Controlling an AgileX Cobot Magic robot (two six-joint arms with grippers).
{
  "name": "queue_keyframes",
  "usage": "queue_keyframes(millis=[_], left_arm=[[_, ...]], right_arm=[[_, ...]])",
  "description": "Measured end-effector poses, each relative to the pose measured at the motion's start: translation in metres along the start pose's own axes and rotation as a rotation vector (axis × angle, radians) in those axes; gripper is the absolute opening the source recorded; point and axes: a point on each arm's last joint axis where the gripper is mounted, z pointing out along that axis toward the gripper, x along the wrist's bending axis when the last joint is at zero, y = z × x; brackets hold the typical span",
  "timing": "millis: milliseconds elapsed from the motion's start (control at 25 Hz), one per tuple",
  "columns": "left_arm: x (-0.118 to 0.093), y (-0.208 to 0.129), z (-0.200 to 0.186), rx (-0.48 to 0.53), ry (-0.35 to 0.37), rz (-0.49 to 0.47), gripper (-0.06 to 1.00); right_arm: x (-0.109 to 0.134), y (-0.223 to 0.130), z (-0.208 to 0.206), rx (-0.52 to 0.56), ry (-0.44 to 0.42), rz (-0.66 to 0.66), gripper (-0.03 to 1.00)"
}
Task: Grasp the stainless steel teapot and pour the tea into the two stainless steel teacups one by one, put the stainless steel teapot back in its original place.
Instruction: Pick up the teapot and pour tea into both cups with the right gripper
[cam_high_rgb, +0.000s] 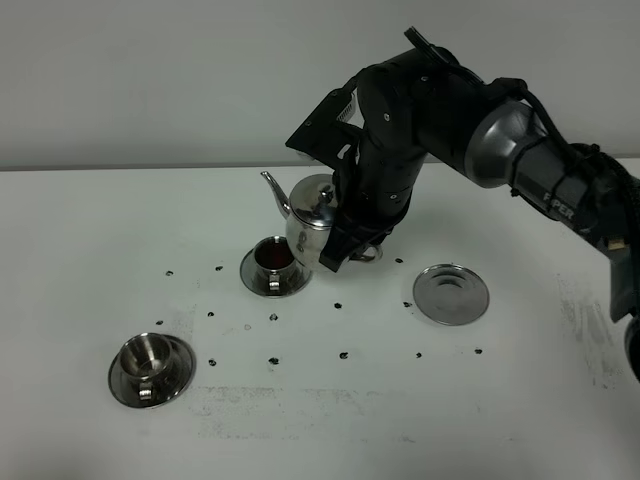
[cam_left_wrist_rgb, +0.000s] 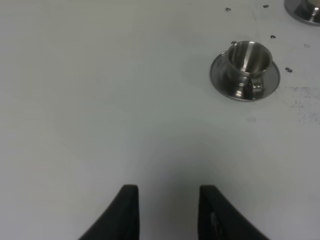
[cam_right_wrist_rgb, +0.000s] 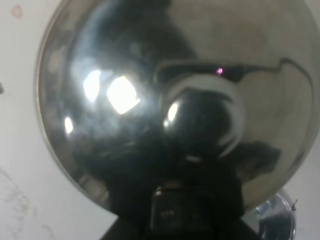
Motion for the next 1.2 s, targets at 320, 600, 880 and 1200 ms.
queue_keyframes(millis=[320,600,880,1200], left_arm=[[0.0,0.0,0.0,0.0,0.0,0.0,0.31],[0.0,0.0,0.0,0.0,0.0,0.0,0.31],[0.0,0.0,0.0,0.0,0.0,0.0,0.31],[0.0,0.0,0.0,0.001,0.0,-0.001,0.31]], right_arm=[[0.009,-0.029,0.014,-0.049,0.022,0.094,0.17],[0.016,-0.042,0.04,-0.066,0.045,0.128,0.17],[0.021,-0.045,0.069,-0.035,0.079,0.145,0.17],[0.021,-0.045,0.06,-0.03,0.057,0.117,0.17]])
